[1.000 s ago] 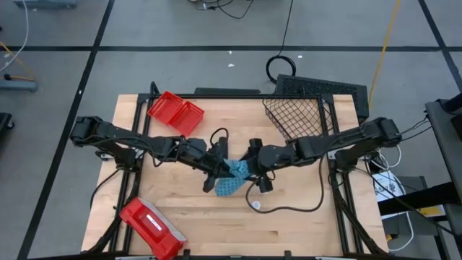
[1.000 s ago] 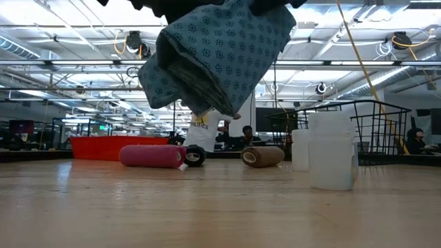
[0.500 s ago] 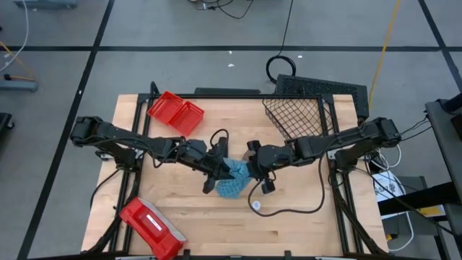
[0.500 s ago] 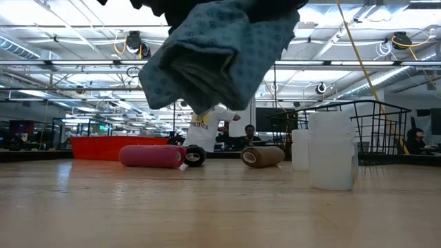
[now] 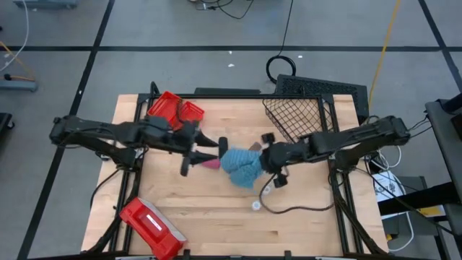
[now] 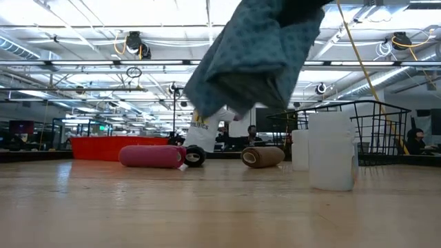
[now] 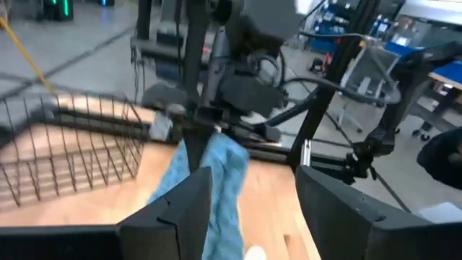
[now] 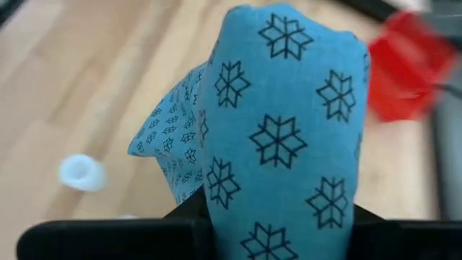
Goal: Pick & place medical supplies in basket/bin
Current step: Put the blue patient gown into the wire basket
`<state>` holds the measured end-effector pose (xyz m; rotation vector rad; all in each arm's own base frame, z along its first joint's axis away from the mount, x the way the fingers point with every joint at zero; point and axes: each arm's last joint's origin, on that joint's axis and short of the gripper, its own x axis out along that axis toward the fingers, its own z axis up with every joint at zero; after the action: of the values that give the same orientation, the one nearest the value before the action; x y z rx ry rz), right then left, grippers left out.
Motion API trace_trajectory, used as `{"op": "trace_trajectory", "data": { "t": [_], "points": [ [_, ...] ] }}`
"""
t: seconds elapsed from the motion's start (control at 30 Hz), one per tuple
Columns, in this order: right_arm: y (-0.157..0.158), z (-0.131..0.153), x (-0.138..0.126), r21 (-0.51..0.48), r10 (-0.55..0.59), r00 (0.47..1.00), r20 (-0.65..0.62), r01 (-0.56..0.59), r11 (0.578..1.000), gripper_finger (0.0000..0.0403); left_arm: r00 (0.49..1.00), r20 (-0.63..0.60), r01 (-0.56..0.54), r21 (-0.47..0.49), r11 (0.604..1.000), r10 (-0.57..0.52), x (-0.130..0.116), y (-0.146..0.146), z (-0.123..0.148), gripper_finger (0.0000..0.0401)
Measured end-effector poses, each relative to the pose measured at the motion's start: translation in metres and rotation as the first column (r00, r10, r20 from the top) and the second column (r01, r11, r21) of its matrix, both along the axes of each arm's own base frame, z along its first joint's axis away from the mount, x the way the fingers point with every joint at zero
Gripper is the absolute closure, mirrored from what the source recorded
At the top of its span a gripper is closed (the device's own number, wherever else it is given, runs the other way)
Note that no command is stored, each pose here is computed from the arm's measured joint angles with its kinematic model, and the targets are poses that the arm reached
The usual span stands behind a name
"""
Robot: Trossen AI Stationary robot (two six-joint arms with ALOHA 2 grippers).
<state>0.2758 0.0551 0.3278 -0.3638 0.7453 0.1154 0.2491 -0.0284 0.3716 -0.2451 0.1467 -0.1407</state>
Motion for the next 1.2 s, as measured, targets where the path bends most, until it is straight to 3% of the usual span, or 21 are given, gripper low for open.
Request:
{"op": "trace_trajectory", "data": {
  "t": [0.1, 0.17, 0.27, 0.4, 0.6, 0.8, 0.87, 1.0, 1.2],
  "points": [
    [-0.011, 0.019, -0.022, -0.097, -0.109, 0.991, 0.072, 0.115, 0.989, 0.033, 0.999, 0.037, 0.002, 0.009, 1.0, -0.002, -0.009, 0.001, 0.008, 0.0191],
    [-0.02, 0.03, -0.037, -0.188, -0.199, 0.974, 0.111, 0.217, 0.958, 0.033, 0.999, 0.034, 0.004, 0.009, 1.0, -0.004, -0.012, 0.001, 0.009, 0.019],
    [-0.037, 0.044, -0.06, -0.301, -0.356, 0.914, 0.197, 0.402, 0.865, 0.033, 0.999, 0.053, 0.007, 0.008, 1.0, -0.007, -0.014, 0.0, 0.011, 0.019],
    [-0.062, 0.043, -0.087, -0.42, -0.514, 0.815, 0.269, 0.579, 0.699, 0.033, 0.999, 0.046, 0.007, 0.007, 1.0, -0.007, -0.014, 0.0, 0.01, 0.019],
    [-0.097, 0.003, -0.113, -0.587, -0.589, 0.79, 0.171, 0.562, 0.583, 0.033, 1.0, 0.009, 0.009, 0.034, 0.999, -0.01, -0.008, 0.0, 0.004, 0.019],
    [-0.123, -0.053, -0.117, -0.724, -0.611, 0.781, 0.128, 0.494, 0.481, 0.033, 1.0, 0.0, 0.013, 0.065, 0.998, -0.014, -0.005, -0.001, 0.001, 0.019],
    [-0.129, -0.074, -0.117, -0.772, -0.589, 0.805, 0.078, 0.422, 0.475, 0.033, 1.0, 0.004, 0.011, 0.064, 0.998, -0.011, -0.004, 0.0, 0.001, 0.0189],
    [-0.134, -0.108, -0.121, -0.772, -0.53, 0.848, 0.012, 0.344, 0.534, 0.033, 1.0, -0.012, 0.011, 0.065, 0.998, -0.01, -0.002, 0.0, -0.002, 0.0189],
    [-0.136, -0.127, -0.13, -0.738, -0.577, 0.815, -0.042, 0.364, 0.568, 0.033, 1.0, -0.008, 0.011, 0.066, 0.998, -0.01, -0.003, 0.0, -0.001, 0.0189]
  ]
}}
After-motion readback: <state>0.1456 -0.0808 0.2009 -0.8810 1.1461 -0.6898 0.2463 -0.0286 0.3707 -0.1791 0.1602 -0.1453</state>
